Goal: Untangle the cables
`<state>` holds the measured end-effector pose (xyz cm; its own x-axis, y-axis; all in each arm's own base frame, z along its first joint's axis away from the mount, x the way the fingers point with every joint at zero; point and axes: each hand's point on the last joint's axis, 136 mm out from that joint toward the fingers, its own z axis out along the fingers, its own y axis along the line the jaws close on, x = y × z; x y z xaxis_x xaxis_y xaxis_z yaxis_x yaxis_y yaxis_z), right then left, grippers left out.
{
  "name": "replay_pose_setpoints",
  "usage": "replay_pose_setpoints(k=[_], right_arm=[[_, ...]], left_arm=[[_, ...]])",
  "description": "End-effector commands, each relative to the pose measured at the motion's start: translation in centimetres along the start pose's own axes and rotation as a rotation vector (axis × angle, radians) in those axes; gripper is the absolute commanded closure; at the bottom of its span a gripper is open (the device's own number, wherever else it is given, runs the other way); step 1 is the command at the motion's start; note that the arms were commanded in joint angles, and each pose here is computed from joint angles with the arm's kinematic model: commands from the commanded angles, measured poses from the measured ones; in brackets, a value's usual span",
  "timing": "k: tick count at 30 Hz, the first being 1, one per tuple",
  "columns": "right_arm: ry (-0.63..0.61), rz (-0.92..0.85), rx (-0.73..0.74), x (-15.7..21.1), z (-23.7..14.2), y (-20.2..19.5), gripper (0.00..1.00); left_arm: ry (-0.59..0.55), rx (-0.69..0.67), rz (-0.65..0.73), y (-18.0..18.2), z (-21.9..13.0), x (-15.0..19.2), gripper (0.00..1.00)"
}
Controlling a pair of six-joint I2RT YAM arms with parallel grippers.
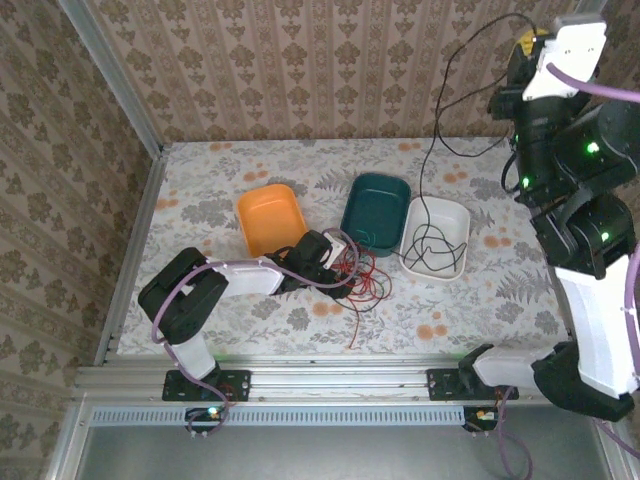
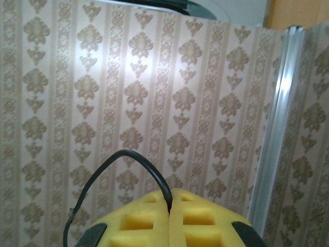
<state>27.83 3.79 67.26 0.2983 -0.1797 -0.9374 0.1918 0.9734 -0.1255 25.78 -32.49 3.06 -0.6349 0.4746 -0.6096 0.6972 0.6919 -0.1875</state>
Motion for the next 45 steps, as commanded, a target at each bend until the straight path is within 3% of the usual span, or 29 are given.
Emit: replay_pose_setpoints(k=[1, 5, 14, 18, 24, 31, 36, 41, 45], right_arm=[[-0.054, -0.031, 0.077, -2.5, 0.5, -2.1, 1.0], [-0.095, -0.022, 0.118, -4.3, 0.7, -3.6, 1.0], [-0.033, -0.028, 0.132, -2.4, 1.9, -3.7, 1.0], [0.119, -0.031, 0.074, 2.6, 1.7, -2.1, 1.0], [0.438, -0.077, 0.089, 14.7, -1.0, -0.8, 1.0], [0.568, 0.035, 0.192, 23.1, -6.5, -2.1, 1.0], [0.622, 0.07, 0.198, 26.7, -7.7, -1.4, 1.0], [0.633, 0.088, 0.134, 26.7, -7.1, 0.1, 1.0], [0.485, 0.069, 0.163, 21.2, -5.6, -1.5, 1.0]], left_arm=[[0.083, -0.013, -0.005, 0.4, 0.8, 2.5, 0.0], [0.082, -0.01, 0.0, 0.4, 0.9, 2.4, 0.0], [0.084, -0.003, 0.006, 0.3, 1.1, 2.3, 0.0], [0.083, -0.002, 0.007, 0.3, 1.4, 2.2, 0.0], [0.083, -0.004, 0.007, 0.4, 1.4, 2.2, 0.0], [0.1, -0.001, 0.007, 0.4, 1.5, 2.7, 0.0], [0.1, 0.004, 0.014, 0.2, 1.7, 2.3, 0.0], [0.09, -0.001, 0.007, 0.3, 1.5, 2.1, 0.0], [0.088, -0.011, 0.003, 0.5, 1.4, 2.4, 0.0]])
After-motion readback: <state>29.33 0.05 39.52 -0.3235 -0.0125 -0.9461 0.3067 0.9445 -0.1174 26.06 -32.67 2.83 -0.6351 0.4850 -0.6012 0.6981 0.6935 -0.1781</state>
